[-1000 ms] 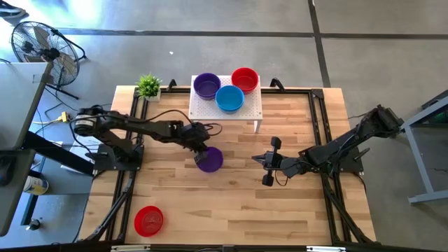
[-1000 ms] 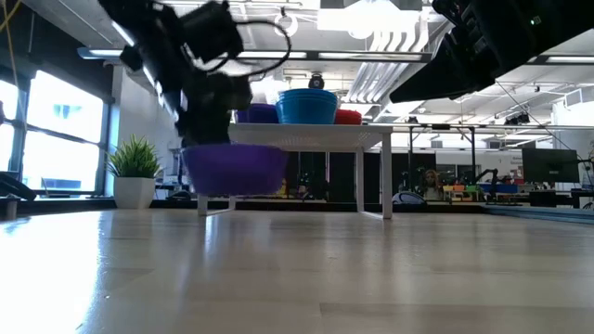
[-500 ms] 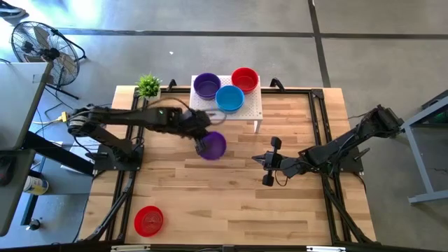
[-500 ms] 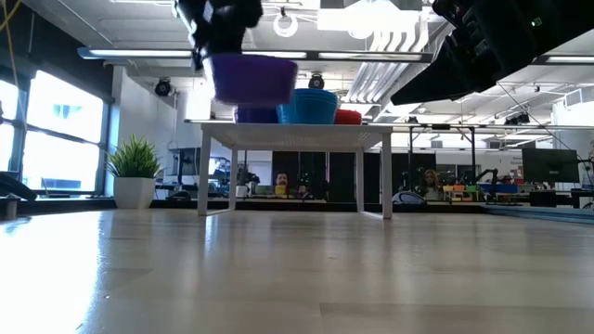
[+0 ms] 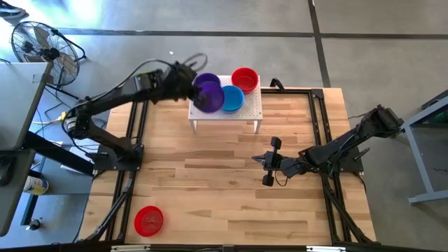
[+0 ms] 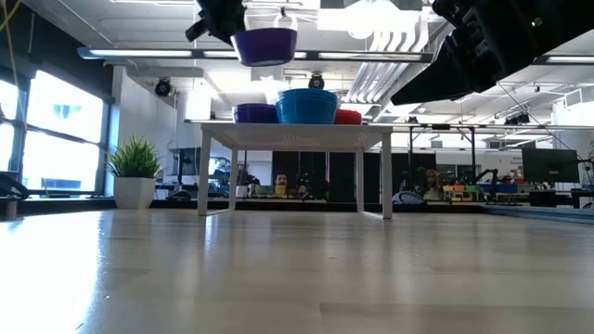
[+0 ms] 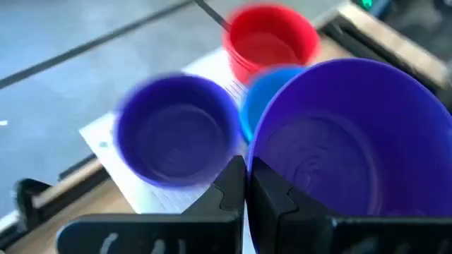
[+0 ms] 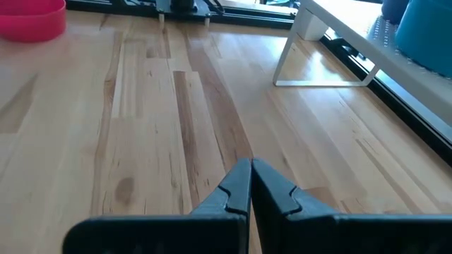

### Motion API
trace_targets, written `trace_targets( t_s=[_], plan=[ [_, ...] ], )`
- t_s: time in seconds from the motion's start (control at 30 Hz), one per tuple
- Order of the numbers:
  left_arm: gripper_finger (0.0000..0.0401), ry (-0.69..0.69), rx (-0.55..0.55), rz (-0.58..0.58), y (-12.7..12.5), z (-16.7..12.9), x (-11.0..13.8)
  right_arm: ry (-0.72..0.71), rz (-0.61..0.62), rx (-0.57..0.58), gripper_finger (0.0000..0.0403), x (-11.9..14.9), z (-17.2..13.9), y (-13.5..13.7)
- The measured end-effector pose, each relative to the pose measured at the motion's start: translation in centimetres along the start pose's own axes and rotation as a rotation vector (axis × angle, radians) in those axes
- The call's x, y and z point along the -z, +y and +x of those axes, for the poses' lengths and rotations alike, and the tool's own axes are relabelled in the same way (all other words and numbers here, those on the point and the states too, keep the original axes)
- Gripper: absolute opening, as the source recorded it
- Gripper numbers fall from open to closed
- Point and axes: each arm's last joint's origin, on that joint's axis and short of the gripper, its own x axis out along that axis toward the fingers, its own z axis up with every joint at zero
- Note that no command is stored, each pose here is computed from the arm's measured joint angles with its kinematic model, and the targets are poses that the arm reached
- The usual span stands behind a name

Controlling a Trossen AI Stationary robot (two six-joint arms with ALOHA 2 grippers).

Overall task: Pick & Place Mini bowls
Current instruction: Stack the purple bowl on the purple bowl on the shelf

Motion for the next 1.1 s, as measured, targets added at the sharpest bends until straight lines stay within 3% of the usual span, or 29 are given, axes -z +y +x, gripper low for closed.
trace_targets(
  t_s=[0.17,0.5,1.1],
  plan=[
    [0.0003,0.025,-0.056,-0.069,2.5,2.7,-0.7,0.001,-0.001,-0.003,0.0,0.0,0.0,0.0],
    [0.0003,0.042,-0.1,-0.15,5.2,7.2,-1.7,0.002,-0.004,-0.002,0.0,0.0,0.0,0.0],
    [0.0003,0.064,-0.156,-0.17,5.7,8.7,-1.5,0.006,-0.008,-0.001,0.0,0.1,0.0,0.0]
  ],
)
